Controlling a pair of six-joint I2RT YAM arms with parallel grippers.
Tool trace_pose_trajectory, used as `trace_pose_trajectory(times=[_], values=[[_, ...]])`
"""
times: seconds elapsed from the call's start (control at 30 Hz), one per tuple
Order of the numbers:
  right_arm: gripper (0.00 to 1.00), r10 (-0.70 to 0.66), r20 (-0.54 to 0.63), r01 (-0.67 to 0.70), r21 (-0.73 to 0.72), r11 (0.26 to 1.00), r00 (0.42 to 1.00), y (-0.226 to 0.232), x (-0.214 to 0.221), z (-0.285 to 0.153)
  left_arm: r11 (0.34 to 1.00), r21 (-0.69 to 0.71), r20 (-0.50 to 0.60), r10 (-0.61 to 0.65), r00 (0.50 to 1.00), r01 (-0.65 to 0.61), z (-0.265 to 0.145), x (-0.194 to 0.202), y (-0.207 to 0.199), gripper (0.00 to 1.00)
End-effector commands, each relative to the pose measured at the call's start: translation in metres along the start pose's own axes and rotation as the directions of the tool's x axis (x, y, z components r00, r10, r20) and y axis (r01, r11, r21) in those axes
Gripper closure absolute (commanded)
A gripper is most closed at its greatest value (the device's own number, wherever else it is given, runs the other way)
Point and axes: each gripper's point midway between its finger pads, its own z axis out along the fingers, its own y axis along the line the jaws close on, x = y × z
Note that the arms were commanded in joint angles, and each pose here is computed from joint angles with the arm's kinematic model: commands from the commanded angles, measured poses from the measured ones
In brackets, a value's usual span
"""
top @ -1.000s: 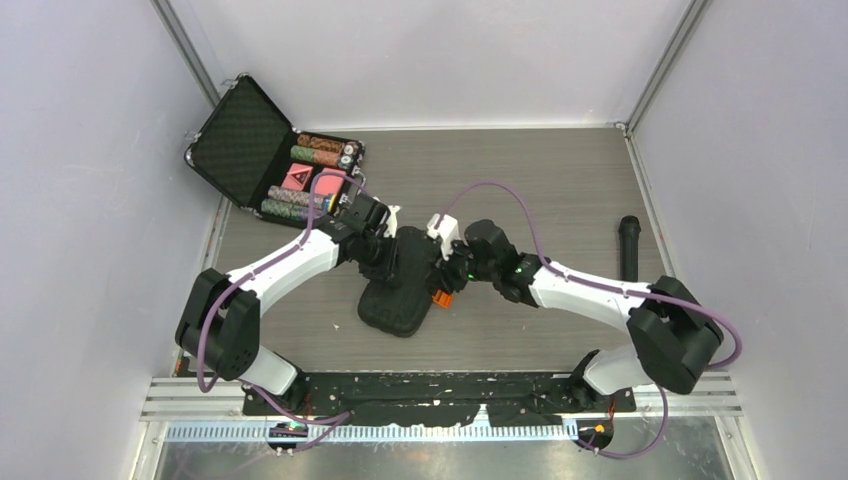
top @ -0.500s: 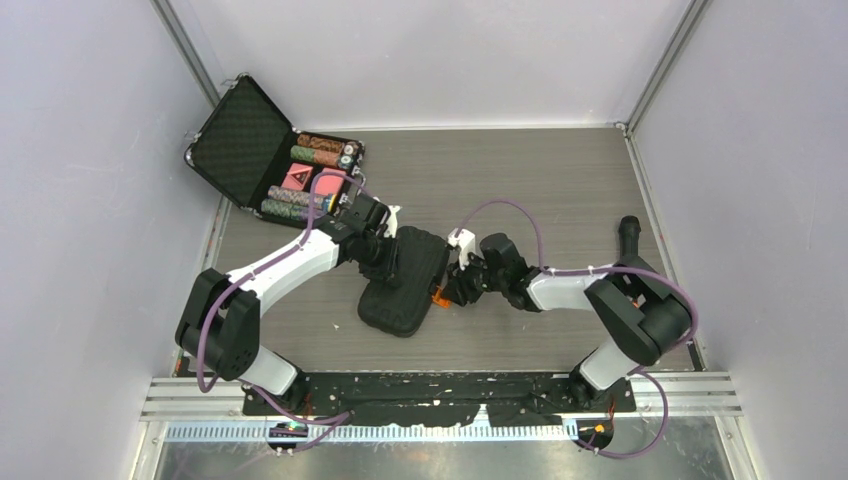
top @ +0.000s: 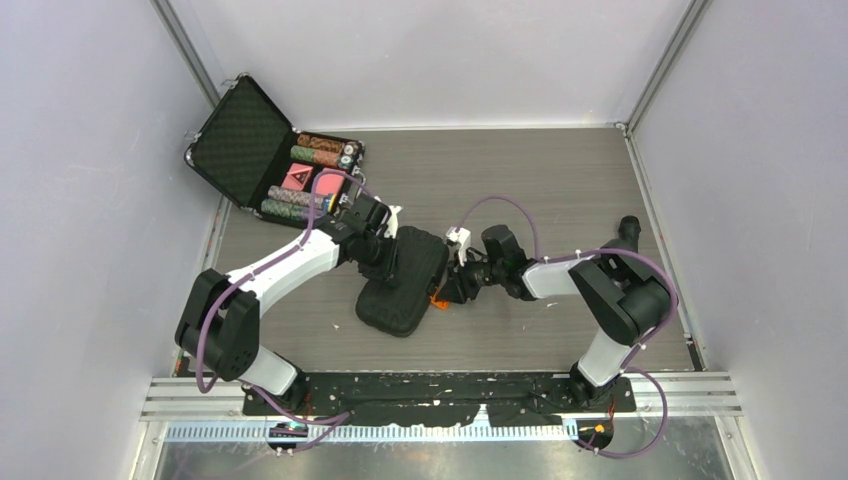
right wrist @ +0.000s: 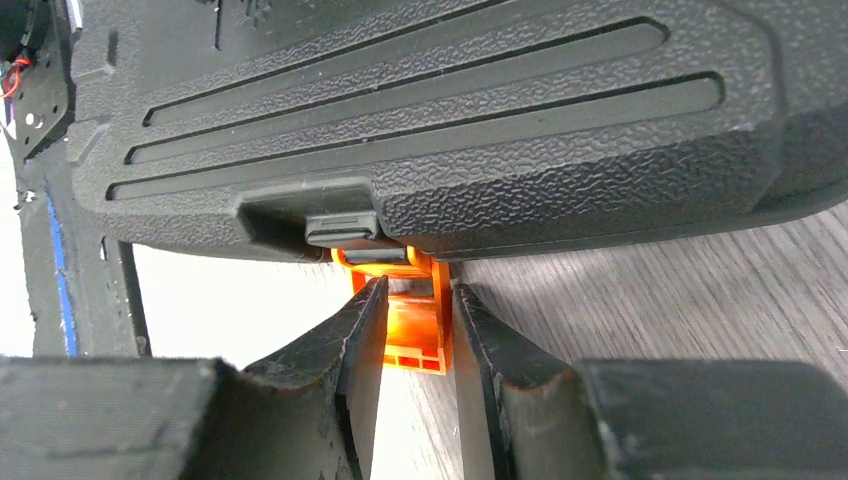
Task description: Pack the tool kit
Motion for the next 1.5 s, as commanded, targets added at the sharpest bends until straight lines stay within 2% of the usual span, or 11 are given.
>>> trace_pose_trajectory(times=[0.0, 0.17, 0.33, 0.6, 0.83, 1.0, 1.13, 1.27, 1.47], values=[[0.65, 0.021, -0.029, -0.026, -0.16, 0.987, 0.999, 0.033, -0.002, -0.004, 0.988, -0.149, -0.051, 0.022, 0.998, -0.029, 0.005, 0.013, 0.034, 0.8], [0.64, 0.05, -0.003, -0.049, -0.214, 0.976, 0.999, 0.05, -0.023, -0.011, 0.989, -0.143, -0.052, 0.019, 0.998, -0.027, 0.006, 0.013, 0.032, 0.8], [0.61, 0.143, -0.055, -0.15, -0.185, 0.971, 0.988, 0.051, -0.039, -0.014, 0.99, -0.141, -0.048, 0.02, 0.999, -0.027, 0.005, 0.012, 0.032, 0.8], [0.59, 0.265, -0.035, -0.267, -0.175, 0.948, 0.964, 0.056, -0.065, -0.013, 0.992, -0.125, -0.042, 0.013, 0.999, -0.018, 0.005, 0.01, 0.028, 0.8], [0.53, 0.363, -0.02, -0.361, -0.17, 0.917, 0.932, 0.057, -0.076, -0.011, 0.993, -0.118, -0.039, 0.009, 0.999, -0.014, 0.005, 0.009, 0.026, 0.8], [0.53, 0.448, 0.001, -0.441, -0.174, 0.88, 0.894, 0.059, -0.082, -0.009, 0.994, -0.107, -0.033, 0.004, 0.999, -0.007, 0.004, 0.008, 0.023, 0.81], [0.55, 0.498, 0.062, -0.488, -0.134, 0.863, 0.865, 0.058, -0.089, -0.008, 0.996, -0.087, -0.019, -0.003, 1.0, 0.001, 0.003, 0.005, 0.017, 0.81], [0.55, 0.524, 0.115, -0.517, -0.09, 0.851, 0.844, 0.051, -0.088, -0.005, 0.999, -0.048, 0.059, -0.017, 0.998, 0.02, -0.007, -0.005, 0.003, 0.79], [0.56, 0.555, 0.143, -0.555, -0.047, 0.831, 0.819, 0.038, -0.077, 0.001, 0.999, -0.043, 0.226, 0.032, 0.974, -0.023, -0.041, -0.022, -0.016, 0.69]])
